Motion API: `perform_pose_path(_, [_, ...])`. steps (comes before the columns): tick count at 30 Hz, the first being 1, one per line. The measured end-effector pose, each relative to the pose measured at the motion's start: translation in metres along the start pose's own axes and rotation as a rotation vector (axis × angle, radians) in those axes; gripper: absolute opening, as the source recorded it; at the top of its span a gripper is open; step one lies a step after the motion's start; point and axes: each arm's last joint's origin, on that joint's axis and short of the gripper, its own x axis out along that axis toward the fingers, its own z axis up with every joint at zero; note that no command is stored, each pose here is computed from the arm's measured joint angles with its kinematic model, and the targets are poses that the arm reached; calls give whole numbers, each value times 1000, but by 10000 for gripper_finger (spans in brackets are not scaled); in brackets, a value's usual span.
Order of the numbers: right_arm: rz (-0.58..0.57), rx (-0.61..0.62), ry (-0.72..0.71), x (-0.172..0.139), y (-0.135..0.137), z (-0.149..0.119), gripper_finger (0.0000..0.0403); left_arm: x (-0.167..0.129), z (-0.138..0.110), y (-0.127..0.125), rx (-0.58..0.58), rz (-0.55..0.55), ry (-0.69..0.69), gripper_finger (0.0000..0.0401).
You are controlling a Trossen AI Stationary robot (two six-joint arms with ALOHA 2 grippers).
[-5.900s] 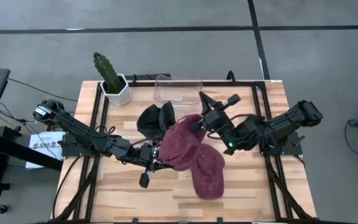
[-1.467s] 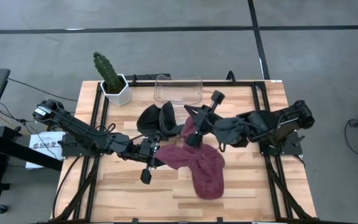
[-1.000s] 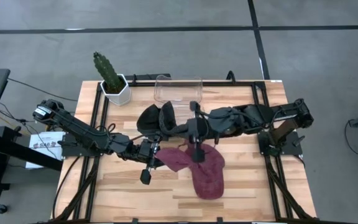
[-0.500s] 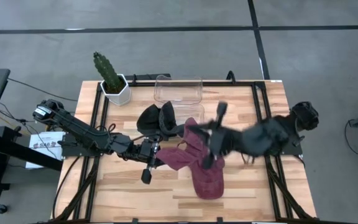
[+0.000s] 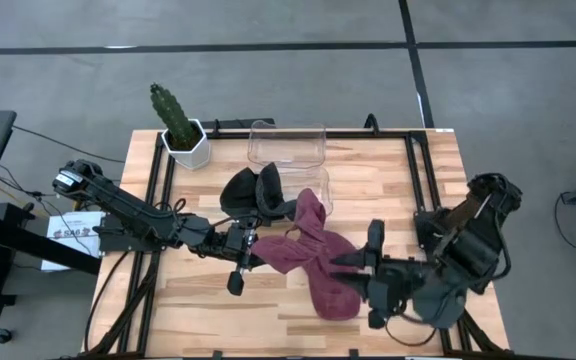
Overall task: Pick & Place hat
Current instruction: Put the top red cap into the top transparent bin
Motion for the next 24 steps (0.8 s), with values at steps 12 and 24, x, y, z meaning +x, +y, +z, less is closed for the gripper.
perform_pose_path(12, [-200, -64, 122, 22, 22, -22, 233, 0, 5, 0, -16, -2, -52, 17])
perform_pose_path(24, [-265, -90, 127, 45, 6, -22, 190, -1, 7, -1, -24, -5, -68, 17])
